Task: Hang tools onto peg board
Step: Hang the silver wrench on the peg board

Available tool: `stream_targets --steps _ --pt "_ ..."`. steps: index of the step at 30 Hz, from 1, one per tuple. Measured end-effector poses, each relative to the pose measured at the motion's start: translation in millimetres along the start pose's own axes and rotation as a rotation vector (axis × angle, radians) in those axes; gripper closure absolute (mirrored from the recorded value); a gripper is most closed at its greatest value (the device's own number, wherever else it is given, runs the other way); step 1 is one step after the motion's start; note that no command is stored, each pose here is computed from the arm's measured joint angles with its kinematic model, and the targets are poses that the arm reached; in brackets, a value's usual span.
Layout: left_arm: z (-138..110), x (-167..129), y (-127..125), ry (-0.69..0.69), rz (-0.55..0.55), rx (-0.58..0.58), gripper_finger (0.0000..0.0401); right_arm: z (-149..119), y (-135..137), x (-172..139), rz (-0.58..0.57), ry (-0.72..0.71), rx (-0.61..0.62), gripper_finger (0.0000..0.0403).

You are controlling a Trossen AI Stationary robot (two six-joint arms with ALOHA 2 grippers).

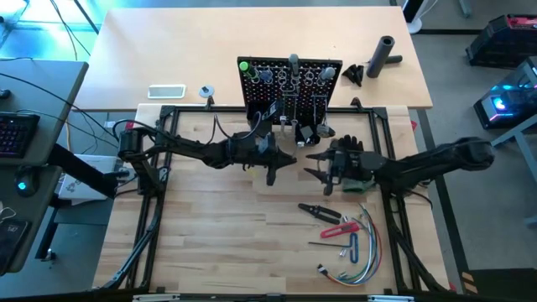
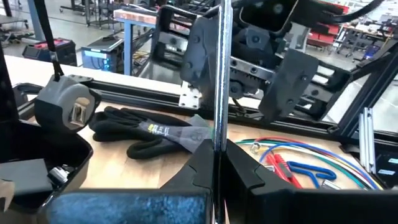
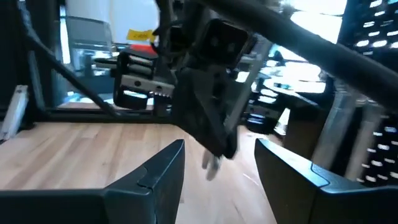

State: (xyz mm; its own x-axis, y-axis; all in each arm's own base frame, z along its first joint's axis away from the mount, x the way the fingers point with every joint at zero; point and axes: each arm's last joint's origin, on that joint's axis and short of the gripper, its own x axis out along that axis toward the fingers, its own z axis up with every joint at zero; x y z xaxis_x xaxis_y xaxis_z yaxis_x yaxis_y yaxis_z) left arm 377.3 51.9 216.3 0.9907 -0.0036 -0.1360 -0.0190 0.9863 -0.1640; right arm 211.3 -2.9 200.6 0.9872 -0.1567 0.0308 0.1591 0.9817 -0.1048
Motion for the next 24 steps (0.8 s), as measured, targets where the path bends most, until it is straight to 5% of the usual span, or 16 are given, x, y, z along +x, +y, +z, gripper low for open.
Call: stream_targets --steps 7,24 --pt "0.2 0.1 -1.0 0.001 -0.023 0.001 0.0398 0.3 -4.1 24.3 0.027 -0.021 0.001 0.0219" --pt "-2.2 0.2 -4.1 0.024 -0.069 0.023 0.0398 -4.8 -7.6 58.3 0.062 -0.008 0.004 0.0316"
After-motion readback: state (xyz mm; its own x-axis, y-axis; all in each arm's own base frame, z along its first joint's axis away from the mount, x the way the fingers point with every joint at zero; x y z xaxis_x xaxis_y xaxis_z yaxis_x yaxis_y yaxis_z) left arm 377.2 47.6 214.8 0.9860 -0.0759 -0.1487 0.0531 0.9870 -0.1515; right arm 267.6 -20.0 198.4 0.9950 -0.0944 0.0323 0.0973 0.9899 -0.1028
